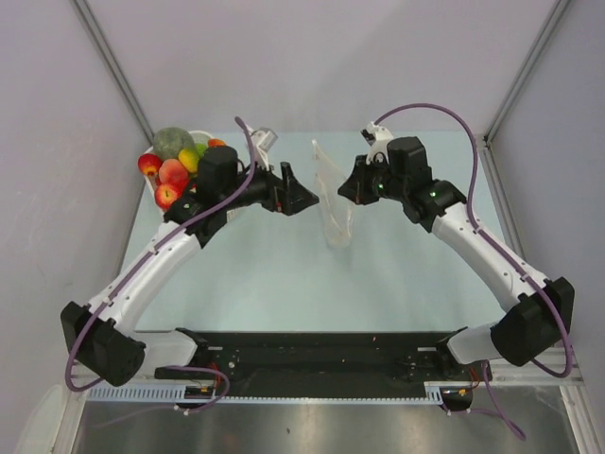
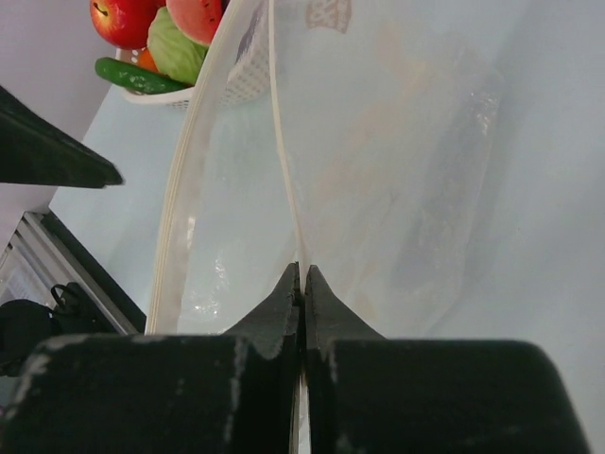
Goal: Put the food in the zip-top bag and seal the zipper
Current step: Open the zipper of the food storage bag at the center of the board.
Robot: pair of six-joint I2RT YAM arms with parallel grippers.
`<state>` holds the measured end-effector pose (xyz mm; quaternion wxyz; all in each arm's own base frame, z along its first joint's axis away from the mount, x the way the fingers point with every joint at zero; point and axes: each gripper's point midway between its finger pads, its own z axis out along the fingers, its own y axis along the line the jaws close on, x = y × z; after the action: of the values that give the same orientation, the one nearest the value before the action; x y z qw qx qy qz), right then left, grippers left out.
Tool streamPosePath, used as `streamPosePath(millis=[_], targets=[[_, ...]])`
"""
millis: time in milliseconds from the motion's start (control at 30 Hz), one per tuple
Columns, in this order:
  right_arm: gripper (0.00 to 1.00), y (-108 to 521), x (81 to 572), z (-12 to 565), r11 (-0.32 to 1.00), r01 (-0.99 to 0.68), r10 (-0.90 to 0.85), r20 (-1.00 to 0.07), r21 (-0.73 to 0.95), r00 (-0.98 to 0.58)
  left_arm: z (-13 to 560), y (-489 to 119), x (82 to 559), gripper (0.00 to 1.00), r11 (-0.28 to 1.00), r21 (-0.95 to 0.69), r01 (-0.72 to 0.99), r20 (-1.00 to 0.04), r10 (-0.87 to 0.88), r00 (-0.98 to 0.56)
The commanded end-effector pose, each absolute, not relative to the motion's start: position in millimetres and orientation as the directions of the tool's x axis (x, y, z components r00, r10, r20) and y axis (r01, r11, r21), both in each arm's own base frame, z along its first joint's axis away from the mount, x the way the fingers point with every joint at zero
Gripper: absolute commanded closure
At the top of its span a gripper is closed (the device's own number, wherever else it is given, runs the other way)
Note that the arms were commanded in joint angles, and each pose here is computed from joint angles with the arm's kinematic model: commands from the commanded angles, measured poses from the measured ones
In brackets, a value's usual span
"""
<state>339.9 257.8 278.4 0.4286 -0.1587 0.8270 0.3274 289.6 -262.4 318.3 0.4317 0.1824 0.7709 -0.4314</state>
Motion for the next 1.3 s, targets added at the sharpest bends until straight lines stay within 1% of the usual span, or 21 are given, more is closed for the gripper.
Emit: streamPosePath(millis=[0, 167, 300, 367, 400, 433, 467, 500, 533, 567, 600, 667, 733, 867, 900, 933, 1000, 1033, 1133, 1267], targets=[[1.0, 259, 328, 305, 0.745, -0.527, 0.093, -0.847, 0.408, -0.523, 329, -287, 303, 0.04, 0.56, -0.544, 0.624, -0.81, -0.156, -0.566], [1.0, 265, 326, 297, 0.735, -0.53, 0.087, -0.834, 0.422, -0.544, 302, -292, 319, 0.09, 0.63, -0.56, 0.537, -0.768, -0.152, -0.622], [1.0, 270, 322, 290, 0.714, -0.55, 0.081, -0.832, 0.433, -0.549, 294, -295, 326, 0.17, 0.641, -0.56, 0.524, -0.759, -0.144, -0.635], [1.0, 270, 321, 291, 0.709, -0.559, 0.076, -0.835, 0.43, -0.545, 284, -293, 330, 0.38, 0.667, -0.54, 0.514, -0.76, -0.123, -0.638], [1.0, 268, 322, 291, 0.713, -0.554, 0.078, -0.835, 0.429, -0.545, 272, -283, 333, 0.48, 0.716, -0.496, 0.491, -0.765, -0.092, -0.638], [1.0, 265, 321, 291, 0.716, -0.552, 0.075, -0.833, 0.428, -0.549, 267, -277, 335, 0.67, 0.74, -0.469, 0.482, -0.769, -0.073, -0.635], [1.0, 262, 320, 291, 0.719, -0.545, 0.077, -0.83, 0.431, -0.553, 261, -271, 337, 0.75, 0.766, -0.439, 0.47, -0.77, -0.051, -0.636], [1.0, 255, 322, 287, 0.732, -0.525, 0.082, -0.82, 0.435, -0.567, 253, -258, 344, 0.9, 0.809, -0.38, 0.448, -0.783, -0.024, -0.621], [1.0, 252, 321, 285, 0.732, -0.517, 0.085, -0.812, 0.444, -0.577, 243, -246, 344, 0.97, 0.841, -0.346, 0.416, -0.771, -0.002, -0.637], [1.0, 248, 319, 285, 0.733, -0.512, 0.088, -0.808, 0.448, -0.582, 238, -234, 346, 1.0, 0.865, -0.299, 0.403, -0.778, 0.023, -0.628], [1.0, 241, 320, 283, 0.74, -0.498, 0.093, -0.803, 0.451, -0.589, 233, -216, 355, 1.0, 0.903, -0.246, 0.351, -0.786, 0.027, -0.618], [1.0, 237, 314, 278, 0.739, -0.496, 0.09, -0.797, 0.456, -0.598, 221, -192, 357, 1.0, 0.938, -0.151, 0.311, -0.779, 0.081, -0.622], [1.0, 233, 310, 274, 0.736, -0.501, 0.082, -0.795, 0.455, -0.601, 218, -186, 353, 1.0, 0.936, -0.12, 0.331, -0.779, 0.118, -0.616], [1.0, 240, 309, 273, 0.708, -0.525, 0.082, -0.793, 0.473, -0.604, 225, -214, 332, 1.0, 0.86, -0.221, 0.459, -0.772, 0.133, -0.621], [1.0, 242, 309, 273, 0.703, -0.529, 0.079, -0.791, 0.476, -0.607, 228, -225, 324, 1.0, 0.821, -0.268, 0.505, -0.768, 0.134, -0.626], [0.9, 244, 311, 276, 0.7, -0.532, 0.082, -0.794, 0.476, -0.603, 232, -232, 320, 1.0, 0.804, -0.297, 0.515, -0.764, 0.123, -0.633], [0.74, 248, 312, 275, 0.69, -0.541, 0.074, -0.79, 0.481, -0.608, 242, -242, 311, 1.0, 0.763, -0.339, 0.55, -0.767, 0.114, -0.631], [0.61, 250, 312, 277, 0.685, -0.546, 0.071, -0.791, 0.481, -0.608, 243, -245, 308, 1.0, 0.757, -0.346, 0.554, -0.767, 0.112, -0.632], [0.49, 251, 313, 275, 0.688, -0.554, 0.05, -0.792, 0.469, -0.609, 251, -251, 303, 1.0, 0.739, -0.367, 0.565, -0.77, 0.099, -0.63], [0.47, 252, 313, 270, 0.697, -0.558, 0.019, -0.79, 0.449, -0.613, 254, -254, 301, 1.0, 0.729, -0.397, 0.558, -0.76, 0.08, -0.645]])
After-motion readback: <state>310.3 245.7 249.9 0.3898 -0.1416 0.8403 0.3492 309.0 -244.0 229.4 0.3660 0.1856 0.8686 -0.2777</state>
